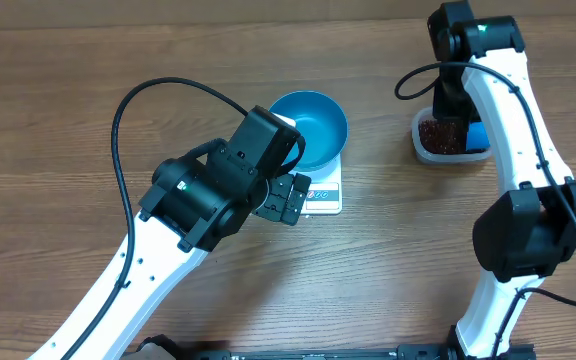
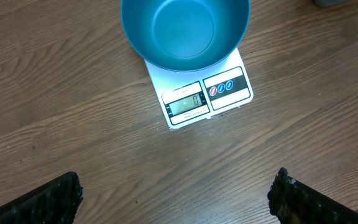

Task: Scoop item into bowl and weigh 150g on scale
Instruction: 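Move the scoop with the right gripper over the bean tub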

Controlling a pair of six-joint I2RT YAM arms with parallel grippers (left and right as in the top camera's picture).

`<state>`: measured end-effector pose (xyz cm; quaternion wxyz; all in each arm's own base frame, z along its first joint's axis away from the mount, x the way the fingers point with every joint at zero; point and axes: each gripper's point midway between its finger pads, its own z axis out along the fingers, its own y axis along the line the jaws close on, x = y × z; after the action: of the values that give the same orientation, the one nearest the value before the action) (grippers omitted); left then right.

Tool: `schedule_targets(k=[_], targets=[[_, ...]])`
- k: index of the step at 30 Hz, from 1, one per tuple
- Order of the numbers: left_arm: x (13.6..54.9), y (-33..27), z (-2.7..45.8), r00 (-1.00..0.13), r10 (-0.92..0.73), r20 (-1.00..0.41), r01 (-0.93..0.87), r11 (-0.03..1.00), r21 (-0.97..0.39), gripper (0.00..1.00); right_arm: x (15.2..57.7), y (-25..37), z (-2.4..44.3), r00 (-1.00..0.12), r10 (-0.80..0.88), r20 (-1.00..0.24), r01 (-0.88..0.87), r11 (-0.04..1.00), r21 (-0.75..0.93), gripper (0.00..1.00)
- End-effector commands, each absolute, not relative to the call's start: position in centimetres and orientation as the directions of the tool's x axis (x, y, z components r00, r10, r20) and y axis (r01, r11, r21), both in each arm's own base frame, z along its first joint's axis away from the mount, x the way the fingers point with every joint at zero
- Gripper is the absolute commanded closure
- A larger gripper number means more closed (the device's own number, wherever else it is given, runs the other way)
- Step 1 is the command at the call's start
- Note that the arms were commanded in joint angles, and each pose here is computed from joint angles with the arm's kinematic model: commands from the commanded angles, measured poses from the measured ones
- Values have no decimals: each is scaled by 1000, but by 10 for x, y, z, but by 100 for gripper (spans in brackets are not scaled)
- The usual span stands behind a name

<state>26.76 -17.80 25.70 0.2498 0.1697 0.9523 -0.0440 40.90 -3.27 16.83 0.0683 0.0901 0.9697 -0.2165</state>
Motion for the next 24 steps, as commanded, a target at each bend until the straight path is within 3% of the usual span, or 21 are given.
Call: schedule_targets(k=[1,13,24], targets=[[271,-178,264,-803,311,-508,355,935,10,0,417,-36,166,-973,144,-181,209,881,-425,96],[271,-178,264,-803,311,-508,355,935,10,1,411,-30,151,-982,132,-134,177,891,-417,96],[271,-178,264,-803,311,-508,355,935,10,0,406,-1,140,-997,50,-55,63,962,-266,96]])
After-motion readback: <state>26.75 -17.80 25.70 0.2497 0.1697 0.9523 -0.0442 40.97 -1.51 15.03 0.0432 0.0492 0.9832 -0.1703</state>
